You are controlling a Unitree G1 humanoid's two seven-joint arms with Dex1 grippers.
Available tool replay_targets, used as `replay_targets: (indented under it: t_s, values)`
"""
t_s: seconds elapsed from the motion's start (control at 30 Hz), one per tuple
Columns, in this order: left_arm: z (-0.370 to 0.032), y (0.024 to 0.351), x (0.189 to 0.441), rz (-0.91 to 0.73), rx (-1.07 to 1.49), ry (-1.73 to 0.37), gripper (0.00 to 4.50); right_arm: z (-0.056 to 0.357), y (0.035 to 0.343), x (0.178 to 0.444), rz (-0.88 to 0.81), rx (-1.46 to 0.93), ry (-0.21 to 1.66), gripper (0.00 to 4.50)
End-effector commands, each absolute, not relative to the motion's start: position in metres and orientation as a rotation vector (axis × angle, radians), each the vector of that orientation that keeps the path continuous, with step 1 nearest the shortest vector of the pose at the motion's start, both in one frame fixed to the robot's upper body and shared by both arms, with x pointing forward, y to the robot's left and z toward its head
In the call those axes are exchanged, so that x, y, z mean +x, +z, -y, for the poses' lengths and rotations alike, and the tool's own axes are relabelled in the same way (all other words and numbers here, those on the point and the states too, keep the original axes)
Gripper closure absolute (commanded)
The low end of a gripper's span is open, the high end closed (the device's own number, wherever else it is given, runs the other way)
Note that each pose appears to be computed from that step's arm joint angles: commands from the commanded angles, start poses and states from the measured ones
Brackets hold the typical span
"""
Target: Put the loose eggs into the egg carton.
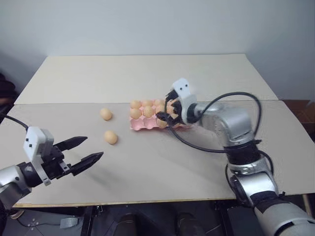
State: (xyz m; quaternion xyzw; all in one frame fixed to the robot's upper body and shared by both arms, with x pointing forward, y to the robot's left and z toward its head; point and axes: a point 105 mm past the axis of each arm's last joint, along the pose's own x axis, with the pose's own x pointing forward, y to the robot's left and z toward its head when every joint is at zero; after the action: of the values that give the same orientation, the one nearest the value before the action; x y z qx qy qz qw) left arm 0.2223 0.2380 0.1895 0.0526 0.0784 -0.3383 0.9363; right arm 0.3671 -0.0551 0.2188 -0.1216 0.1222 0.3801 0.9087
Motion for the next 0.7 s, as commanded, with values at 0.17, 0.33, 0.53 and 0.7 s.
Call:
replay_targets:
  t_s: [0.17, 0.33, 0.53, 0.7]
  values:
    - [-0.275, 0.221, 0.212, -0.150, 0.128, -0.651, 0.00, 0.131, 0.259, 0.328, -0.020, -0.442, 0.939, 0.02]
    - [-0.295, 0.229, 0.200, -0.192, 0.167, -0.612, 0.00, 0.182, 0.264, 0.314, 0.014, -0.490, 0.960, 0.02]
    - [-0.283, 0.226, 0.206, -0.236, 0.134, -0.607, 0.00, 0.208, 0.260, 0.299, -0.040, -0.477, 1.004, 0.02]
    - [-0.252, 0.206, 0.231, -0.254, 0.132, -0.502, 0.00, 0.206, 0.257, 0.301, -0.037, -0.486, 0.994, 0.02]
